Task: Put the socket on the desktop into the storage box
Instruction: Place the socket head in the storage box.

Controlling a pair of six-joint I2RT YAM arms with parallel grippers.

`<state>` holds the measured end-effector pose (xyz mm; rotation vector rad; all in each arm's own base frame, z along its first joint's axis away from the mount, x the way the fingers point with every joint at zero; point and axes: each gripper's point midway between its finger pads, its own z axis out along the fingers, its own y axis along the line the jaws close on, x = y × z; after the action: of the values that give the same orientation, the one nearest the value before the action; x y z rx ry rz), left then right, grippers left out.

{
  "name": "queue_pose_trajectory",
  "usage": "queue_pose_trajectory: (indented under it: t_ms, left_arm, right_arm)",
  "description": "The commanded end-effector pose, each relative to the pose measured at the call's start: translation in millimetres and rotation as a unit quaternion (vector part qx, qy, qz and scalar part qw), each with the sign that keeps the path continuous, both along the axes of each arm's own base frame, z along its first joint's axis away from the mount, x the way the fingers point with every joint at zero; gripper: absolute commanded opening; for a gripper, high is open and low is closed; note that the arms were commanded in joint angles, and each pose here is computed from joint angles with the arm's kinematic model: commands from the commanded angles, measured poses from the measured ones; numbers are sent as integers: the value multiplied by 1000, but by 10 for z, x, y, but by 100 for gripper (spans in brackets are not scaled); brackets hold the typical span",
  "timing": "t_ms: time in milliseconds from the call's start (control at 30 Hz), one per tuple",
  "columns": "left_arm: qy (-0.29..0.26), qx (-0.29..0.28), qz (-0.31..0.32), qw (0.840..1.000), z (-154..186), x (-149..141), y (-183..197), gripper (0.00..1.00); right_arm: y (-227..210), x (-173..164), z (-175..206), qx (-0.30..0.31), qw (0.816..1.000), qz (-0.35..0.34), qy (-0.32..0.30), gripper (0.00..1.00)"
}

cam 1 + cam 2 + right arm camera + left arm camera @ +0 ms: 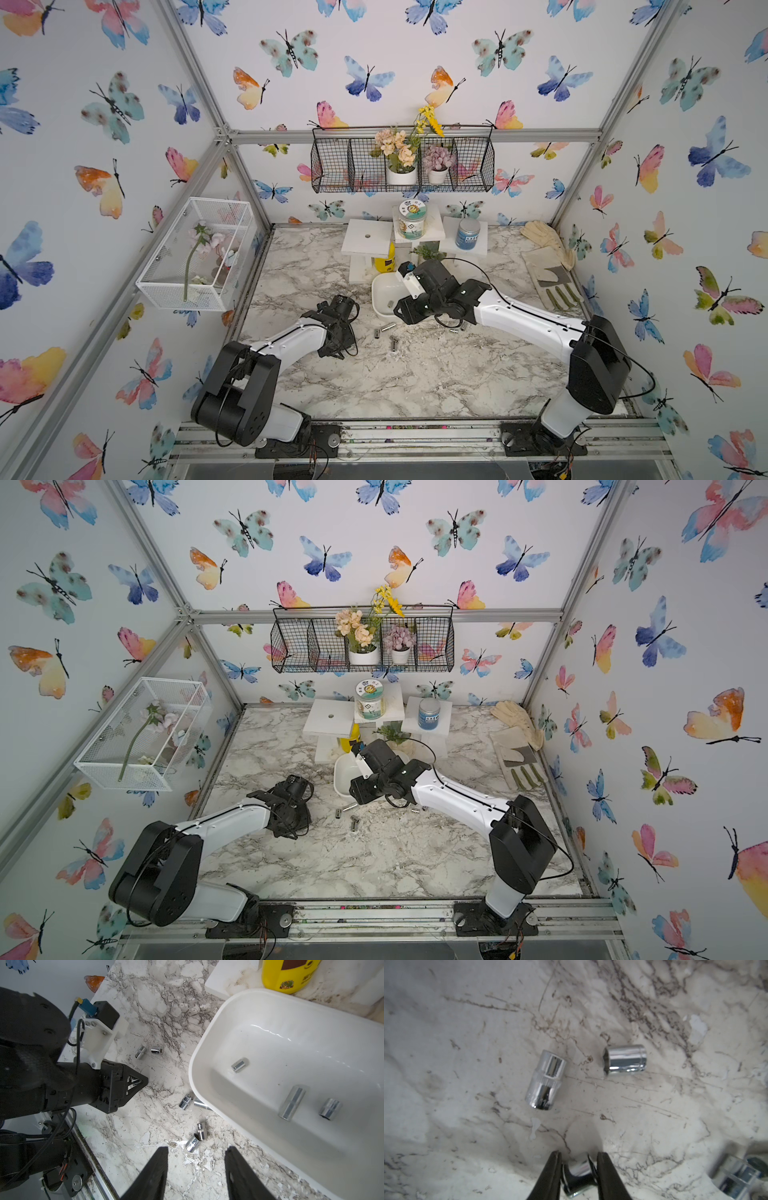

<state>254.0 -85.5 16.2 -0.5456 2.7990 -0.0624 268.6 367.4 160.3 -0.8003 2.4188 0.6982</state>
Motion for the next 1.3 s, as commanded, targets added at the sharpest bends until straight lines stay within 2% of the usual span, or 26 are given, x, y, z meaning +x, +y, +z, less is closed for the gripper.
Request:
queue_pose_trajectory:
  t_ms: [0,233,800,1267]
  left_arm:
    - [22,-1,-3,1000,-19,-89,16,15]
    - [-2,-15,-7,1000,190,5,-60,15]
    - [-63,-56,-46,995,830,506,-535,14]
    - [-69,-75,-99,990,946,916,-1136,13]
  right_arm:
    - [-19,-4,89,7,1000,-9,-13,50]
    - [-22,7,165,13,1000,-13,-19,50]
    - [-182,17,252,6,999,-41,-29,50]
    - [-503,82,289,10,996,-80,-24,51]
